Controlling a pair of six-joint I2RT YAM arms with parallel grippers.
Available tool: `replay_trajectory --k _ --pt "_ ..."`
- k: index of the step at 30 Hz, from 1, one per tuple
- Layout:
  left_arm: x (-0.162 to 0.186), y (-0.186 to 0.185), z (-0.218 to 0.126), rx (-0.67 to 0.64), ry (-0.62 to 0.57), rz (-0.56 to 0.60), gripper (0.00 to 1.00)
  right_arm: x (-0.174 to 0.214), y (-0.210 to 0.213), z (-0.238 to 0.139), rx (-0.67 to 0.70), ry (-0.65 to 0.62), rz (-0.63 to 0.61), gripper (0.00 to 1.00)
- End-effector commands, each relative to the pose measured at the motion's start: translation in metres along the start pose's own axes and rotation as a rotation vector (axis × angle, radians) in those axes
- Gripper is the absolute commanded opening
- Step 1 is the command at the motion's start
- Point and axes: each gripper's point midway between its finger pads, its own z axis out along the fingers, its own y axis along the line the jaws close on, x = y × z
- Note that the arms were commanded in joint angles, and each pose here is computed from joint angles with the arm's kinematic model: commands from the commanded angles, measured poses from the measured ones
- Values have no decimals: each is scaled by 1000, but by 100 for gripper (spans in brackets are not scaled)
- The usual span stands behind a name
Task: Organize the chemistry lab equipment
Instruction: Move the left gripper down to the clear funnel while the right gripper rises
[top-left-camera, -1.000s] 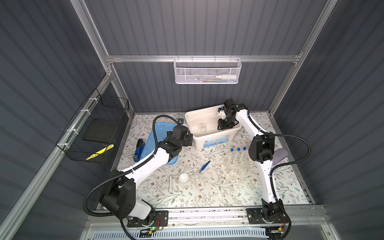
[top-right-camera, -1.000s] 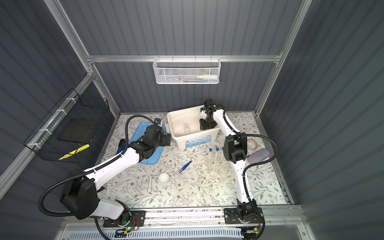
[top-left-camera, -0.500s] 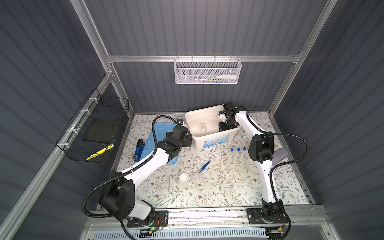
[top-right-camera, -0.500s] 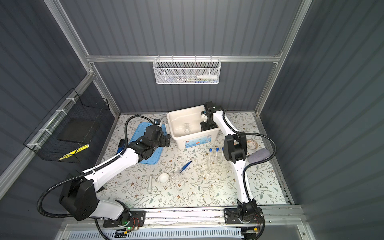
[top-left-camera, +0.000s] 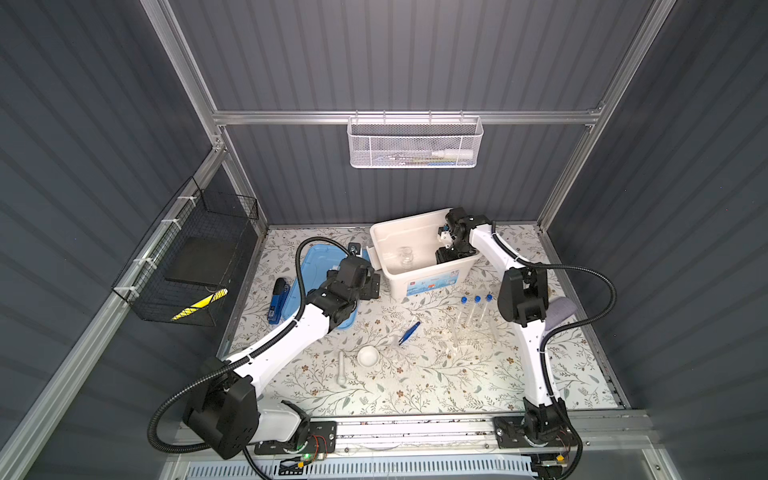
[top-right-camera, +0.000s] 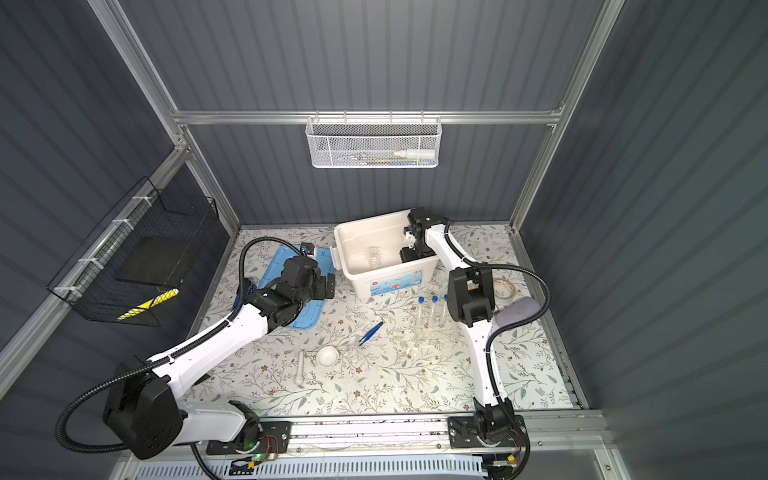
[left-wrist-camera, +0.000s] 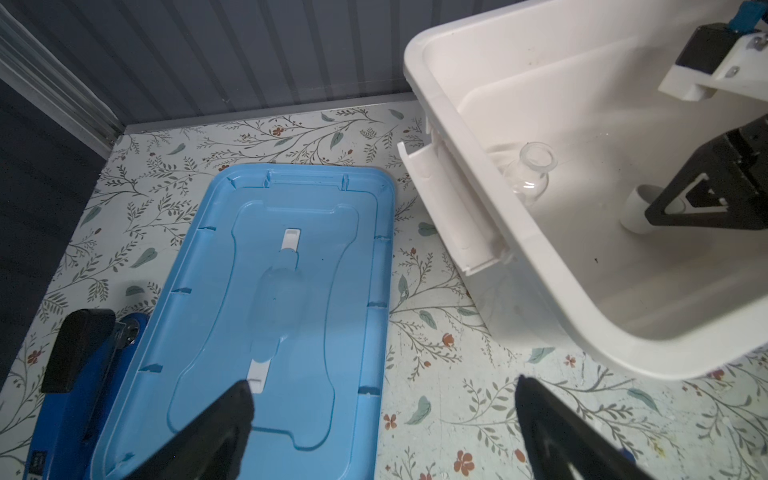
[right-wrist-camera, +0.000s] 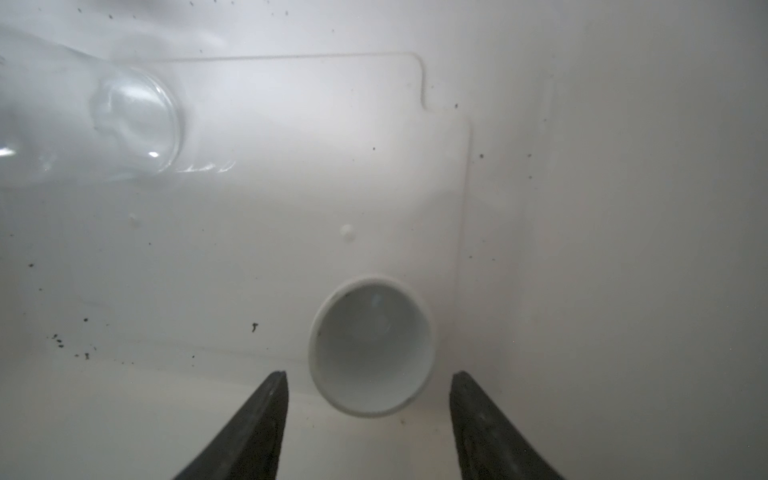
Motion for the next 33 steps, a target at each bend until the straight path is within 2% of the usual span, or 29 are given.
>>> replay_trajectory --k 1,8,12,19,26,33 --pt "15 -4 -12 31 30 7 100 -6 1 -28 1 -51 6 68" --pt "49 -24 -30 113 64 77 99 -15 8 -62 -15 -165 9 78" --pt "76 -40 -34 199 127 94 92 -21 14 -87 -32 -253 10 83" --pt "118 -63 -40 308 215 143 77 -22 20 -125 -62 -381 24 85" --pt "147 -85 -46 394 254 213 72 -19 14 -150 -54 -464 60 86" --pt "163 -99 -52 438 270 258 71 -13 2 -156 -29 -479 86 87"
